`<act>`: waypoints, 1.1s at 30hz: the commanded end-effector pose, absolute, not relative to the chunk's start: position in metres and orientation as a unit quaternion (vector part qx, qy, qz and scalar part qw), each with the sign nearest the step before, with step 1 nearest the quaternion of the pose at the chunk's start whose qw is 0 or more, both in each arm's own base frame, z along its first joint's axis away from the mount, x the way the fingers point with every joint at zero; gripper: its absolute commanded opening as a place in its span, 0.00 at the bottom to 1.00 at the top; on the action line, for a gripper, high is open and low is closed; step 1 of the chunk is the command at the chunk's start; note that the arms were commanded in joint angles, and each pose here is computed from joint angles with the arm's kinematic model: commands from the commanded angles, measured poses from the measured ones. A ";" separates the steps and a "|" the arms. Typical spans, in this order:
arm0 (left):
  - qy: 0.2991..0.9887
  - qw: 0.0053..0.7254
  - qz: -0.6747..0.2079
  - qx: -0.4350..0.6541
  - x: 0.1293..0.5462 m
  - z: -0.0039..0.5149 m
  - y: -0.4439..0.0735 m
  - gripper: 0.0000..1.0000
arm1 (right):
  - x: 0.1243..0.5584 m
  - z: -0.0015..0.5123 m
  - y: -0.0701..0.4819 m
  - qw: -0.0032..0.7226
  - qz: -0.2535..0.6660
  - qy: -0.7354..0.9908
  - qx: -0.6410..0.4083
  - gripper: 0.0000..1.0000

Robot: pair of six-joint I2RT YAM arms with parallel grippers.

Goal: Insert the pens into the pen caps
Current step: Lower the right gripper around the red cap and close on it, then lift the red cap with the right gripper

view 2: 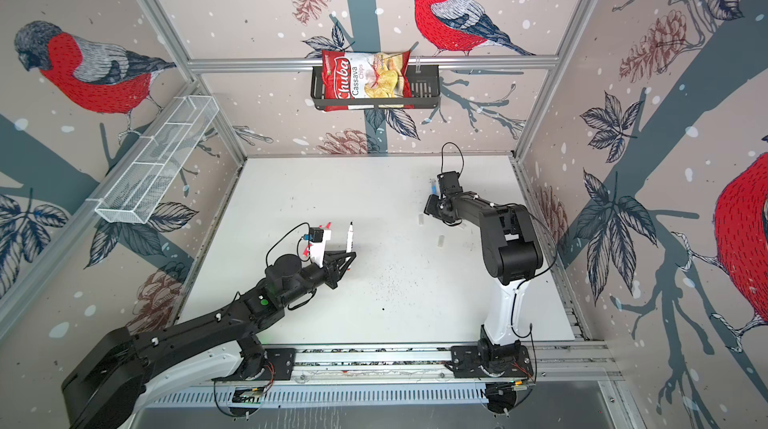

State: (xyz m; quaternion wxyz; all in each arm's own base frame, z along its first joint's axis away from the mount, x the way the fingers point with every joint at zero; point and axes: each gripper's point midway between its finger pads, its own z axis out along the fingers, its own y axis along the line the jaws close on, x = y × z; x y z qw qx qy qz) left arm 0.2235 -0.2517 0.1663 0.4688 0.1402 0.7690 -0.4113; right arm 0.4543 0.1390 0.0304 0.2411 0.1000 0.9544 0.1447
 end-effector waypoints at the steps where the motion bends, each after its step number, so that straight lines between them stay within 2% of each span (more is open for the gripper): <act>1: 0.763 0.479 -0.410 0.144 0.224 0.171 -0.250 0.00 | 0.454 0.025 0.136 0.230 0.130 0.959 0.103 0.61; 9: 0.762 0.484 -0.408 0.140 0.223 0.171 -0.246 0.00 | 0.459 0.023 0.129 0.231 0.081 0.964 0.100 0.60; 19: 0.762 0.482 -0.408 0.139 0.223 0.170 -0.245 0.00 | 0.453 0.014 0.122 0.228 0.039 0.969 0.090 0.51; 33: 0.761 0.485 -0.408 0.138 0.223 0.171 -0.244 0.00 | 0.446 0.008 0.117 0.220 0.030 0.971 0.084 0.26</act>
